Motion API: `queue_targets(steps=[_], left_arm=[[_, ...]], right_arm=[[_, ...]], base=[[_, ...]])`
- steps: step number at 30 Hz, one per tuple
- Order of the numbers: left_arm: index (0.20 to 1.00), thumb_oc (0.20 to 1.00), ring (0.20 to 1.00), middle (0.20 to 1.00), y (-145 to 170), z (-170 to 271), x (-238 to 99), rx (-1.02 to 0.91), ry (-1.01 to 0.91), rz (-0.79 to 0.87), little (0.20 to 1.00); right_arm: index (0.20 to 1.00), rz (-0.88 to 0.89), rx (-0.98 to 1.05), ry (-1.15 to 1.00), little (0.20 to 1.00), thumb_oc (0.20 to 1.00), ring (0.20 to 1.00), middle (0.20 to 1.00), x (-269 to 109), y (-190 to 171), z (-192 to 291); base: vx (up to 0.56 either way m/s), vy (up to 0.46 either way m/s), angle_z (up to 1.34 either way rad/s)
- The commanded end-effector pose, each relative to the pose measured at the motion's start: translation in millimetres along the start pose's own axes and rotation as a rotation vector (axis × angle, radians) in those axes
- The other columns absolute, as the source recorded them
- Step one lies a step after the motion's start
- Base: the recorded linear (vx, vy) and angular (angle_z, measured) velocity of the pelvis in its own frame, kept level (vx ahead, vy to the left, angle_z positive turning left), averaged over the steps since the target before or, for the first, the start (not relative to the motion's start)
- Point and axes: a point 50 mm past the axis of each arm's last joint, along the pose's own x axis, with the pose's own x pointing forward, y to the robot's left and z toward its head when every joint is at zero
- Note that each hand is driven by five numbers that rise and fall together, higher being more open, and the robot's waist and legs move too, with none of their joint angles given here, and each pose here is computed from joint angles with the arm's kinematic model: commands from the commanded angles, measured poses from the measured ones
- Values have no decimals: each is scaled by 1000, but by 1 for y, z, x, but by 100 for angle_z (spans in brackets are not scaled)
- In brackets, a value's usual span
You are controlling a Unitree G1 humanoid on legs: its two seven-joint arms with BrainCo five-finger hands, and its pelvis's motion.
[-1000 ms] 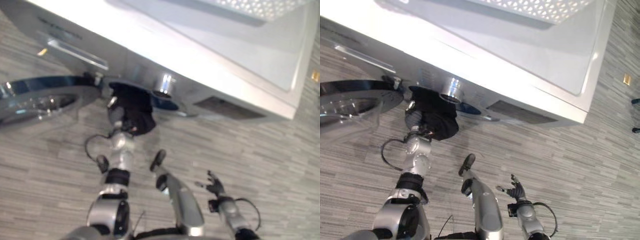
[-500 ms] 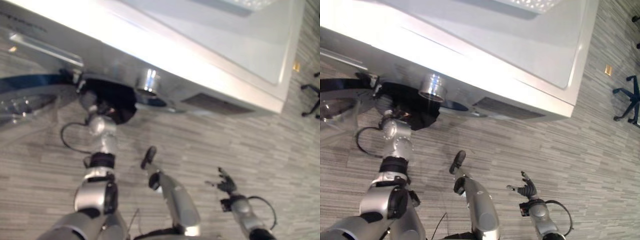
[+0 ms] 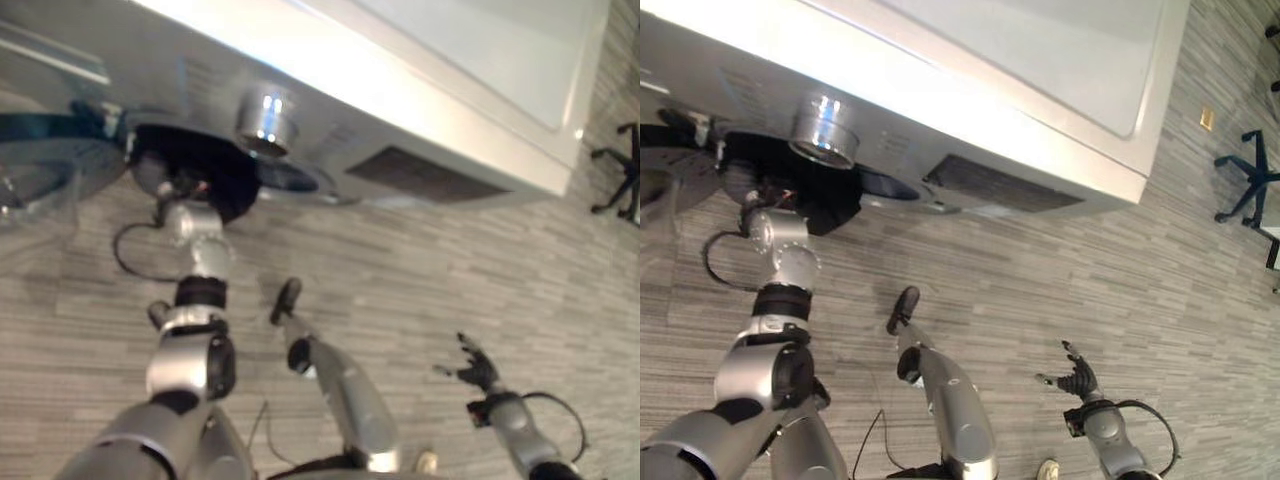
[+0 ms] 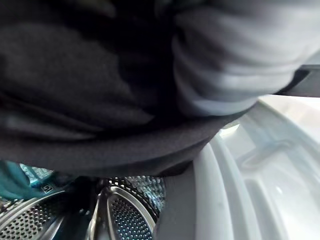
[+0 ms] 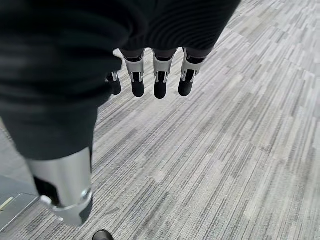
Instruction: Grab the laundry basket,head to the washer,open it,put in the laundry and shut it.
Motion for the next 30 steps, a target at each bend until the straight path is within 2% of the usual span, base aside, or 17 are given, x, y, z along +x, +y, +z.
queue_targets(steps=[1,5,8,13,17,22,26,30], left_arm=[[200,200,200,200,-85,71,31,-37,-238,-262,200],[200,200,200,200,-86,80,42,27,-236,-265,200],[200,200,200,200,-81,68,41,133,-190,-285,200],[200,200,200,200,-71,38,40,314,-68,-303,200],[200,200,200,200,-66,2,25,269,64,-304,200],[200,200,200,200,-66,-21,12,157,151,-275,200],[200,200,200,200,-74,-25,6,111,164,-288,200],[200,200,200,200,-103,-43,-25,135,190,-445,200]], right_arm=[[1000,-34,-27,-90,1000,1000,1000,1000,-3,-15,16],[1000,-26,-47,-89,1000,1000,1000,1000,-4,-18,15],[1000,-26,-28,-35,1000,1000,1000,1000,-5,-17,4],[1000,18,-4,243,1000,1000,1000,1000,-17,-6,-53],[1000,91,132,475,1000,1000,1000,1000,-40,24,-94],[1000,53,396,482,1000,1000,1000,1000,-34,45,-85],[1000,41,477,410,1000,1000,1000,1000,-19,53,-64],[1000,36,484,358,1000,1000,1000,1000,-12,47,-53]], base=[[0,0,0],[7,-21,-1],[0,0,0],[3,-10,3],[2,10,10],[-22,72,-3],[-37,89,-11],[-18,36,-1]])
